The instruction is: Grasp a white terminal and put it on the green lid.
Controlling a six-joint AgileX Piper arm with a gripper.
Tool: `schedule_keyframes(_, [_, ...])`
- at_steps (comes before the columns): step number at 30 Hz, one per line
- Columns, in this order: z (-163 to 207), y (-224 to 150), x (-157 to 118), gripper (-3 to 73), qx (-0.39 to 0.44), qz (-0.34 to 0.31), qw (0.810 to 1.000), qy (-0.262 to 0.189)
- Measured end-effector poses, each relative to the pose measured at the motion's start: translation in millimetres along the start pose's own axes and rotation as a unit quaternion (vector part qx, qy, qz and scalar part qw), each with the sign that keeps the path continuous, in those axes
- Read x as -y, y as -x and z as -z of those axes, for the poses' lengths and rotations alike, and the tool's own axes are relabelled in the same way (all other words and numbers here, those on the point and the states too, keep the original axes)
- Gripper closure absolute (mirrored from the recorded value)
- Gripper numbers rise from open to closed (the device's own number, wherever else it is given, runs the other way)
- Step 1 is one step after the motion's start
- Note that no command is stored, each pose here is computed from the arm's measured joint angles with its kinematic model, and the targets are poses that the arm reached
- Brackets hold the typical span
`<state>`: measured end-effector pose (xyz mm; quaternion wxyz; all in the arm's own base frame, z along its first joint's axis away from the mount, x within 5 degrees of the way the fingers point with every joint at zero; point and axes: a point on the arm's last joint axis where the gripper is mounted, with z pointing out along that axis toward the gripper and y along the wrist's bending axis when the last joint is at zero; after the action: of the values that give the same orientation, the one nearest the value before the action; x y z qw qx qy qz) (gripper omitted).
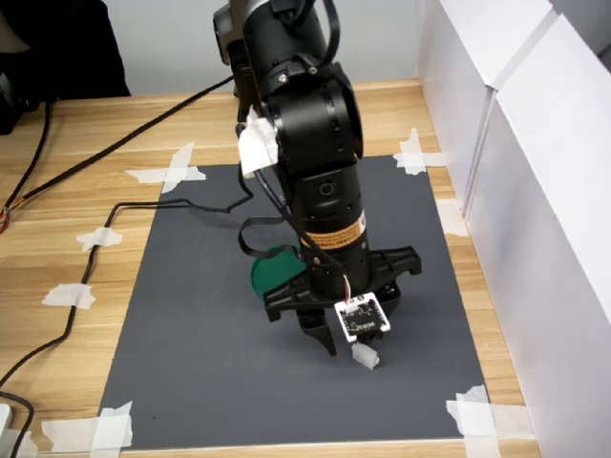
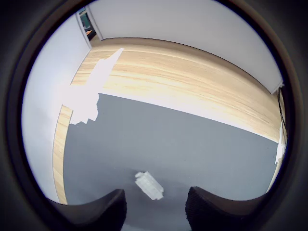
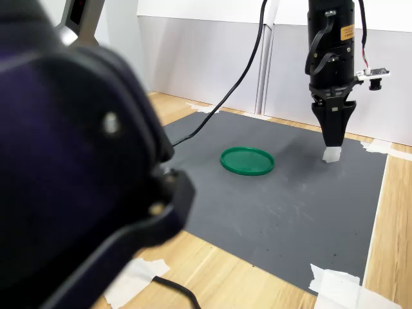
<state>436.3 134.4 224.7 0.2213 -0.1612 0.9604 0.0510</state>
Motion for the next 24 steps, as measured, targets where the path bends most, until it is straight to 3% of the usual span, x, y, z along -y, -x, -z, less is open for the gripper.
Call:
schedule_keyframes(17, [-32.3,-3.5,-4.4,18.2,-0.006,0.018,1.0,-0.01])
schedule_keyframes(24, [-35.2,-3.6,-4.1,27.2,-0.005,0.019,1.0,-0.011])
